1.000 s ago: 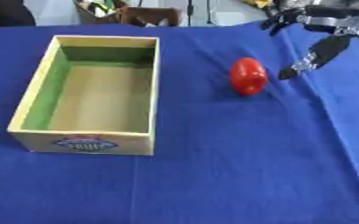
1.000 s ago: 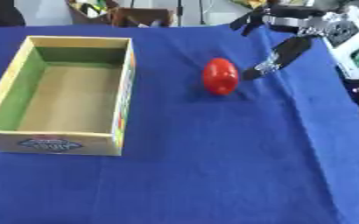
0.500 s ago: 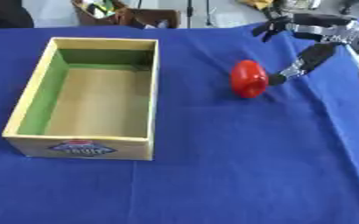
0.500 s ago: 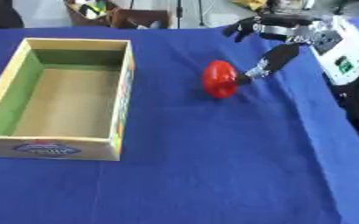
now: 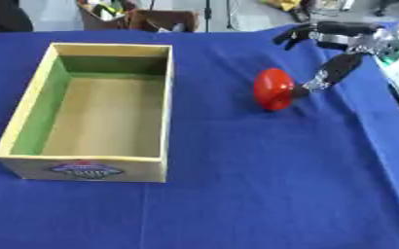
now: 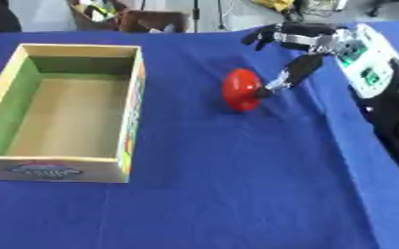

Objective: Pick up objects on the table and place them in the box.

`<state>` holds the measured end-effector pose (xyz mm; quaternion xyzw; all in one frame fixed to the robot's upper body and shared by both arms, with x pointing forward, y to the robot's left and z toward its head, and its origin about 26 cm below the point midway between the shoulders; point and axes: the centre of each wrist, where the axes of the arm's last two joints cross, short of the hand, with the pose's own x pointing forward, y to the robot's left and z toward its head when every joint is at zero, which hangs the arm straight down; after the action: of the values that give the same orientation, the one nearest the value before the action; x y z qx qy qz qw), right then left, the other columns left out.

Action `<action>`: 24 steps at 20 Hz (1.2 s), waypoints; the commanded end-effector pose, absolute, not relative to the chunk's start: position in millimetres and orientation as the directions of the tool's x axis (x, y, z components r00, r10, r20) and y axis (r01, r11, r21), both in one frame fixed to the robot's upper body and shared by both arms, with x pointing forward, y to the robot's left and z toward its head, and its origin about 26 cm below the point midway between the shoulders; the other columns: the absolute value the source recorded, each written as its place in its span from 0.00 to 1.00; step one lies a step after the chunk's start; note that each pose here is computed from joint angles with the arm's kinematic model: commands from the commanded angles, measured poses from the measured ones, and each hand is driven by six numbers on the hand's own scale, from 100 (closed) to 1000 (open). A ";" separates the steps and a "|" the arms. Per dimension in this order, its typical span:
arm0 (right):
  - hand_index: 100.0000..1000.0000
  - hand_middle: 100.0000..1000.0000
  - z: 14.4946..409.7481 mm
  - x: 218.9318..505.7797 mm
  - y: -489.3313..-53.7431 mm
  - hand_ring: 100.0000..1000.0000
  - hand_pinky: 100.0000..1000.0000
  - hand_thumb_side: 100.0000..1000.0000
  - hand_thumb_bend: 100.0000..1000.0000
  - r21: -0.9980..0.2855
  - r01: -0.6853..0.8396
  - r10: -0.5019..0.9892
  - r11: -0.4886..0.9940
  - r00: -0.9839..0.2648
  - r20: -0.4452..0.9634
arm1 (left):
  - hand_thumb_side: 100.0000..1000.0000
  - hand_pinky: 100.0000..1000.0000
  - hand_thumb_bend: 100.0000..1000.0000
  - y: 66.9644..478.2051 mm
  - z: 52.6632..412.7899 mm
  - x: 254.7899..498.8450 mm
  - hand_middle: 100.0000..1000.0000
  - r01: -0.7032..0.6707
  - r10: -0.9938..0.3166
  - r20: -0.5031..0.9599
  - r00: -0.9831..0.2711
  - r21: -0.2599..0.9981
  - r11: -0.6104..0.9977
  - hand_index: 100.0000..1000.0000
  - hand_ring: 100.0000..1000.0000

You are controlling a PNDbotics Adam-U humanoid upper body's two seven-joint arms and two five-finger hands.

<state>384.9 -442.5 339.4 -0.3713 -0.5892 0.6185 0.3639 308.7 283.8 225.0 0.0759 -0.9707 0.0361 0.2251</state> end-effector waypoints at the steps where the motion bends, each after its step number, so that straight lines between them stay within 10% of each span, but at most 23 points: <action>1: 1.00 0.90 357.4 377.0 -447.6 0.85 0.92 0.62 0.74 -0.997 0.020 0.896 -0.076 -0.438 -0.077 | 0.91 0.03 0.00 287.2 233.8 305.1 0.49 -0.168 -0.146 0.413 -0.899 -0.017 0.986 0.61 0.40; 24: 0.99 0.83 349.4 381.7 -441.7 0.84 0.90 0.61 0.73 -0.998 -0.026 0.901 -0.065 -0.430 -0.048 | 0.91 0.03 0.00 284.8 236.7 306.1 0.49 -0.154 -0.131 0.401 -0.907 -0.025 0.988 0.61 0.40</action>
<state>387.9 -437.6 334.9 -0.3633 -0.5736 0.6273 0.3815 309.4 282.6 227.8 0.0708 -0.9722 0.0350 0.2203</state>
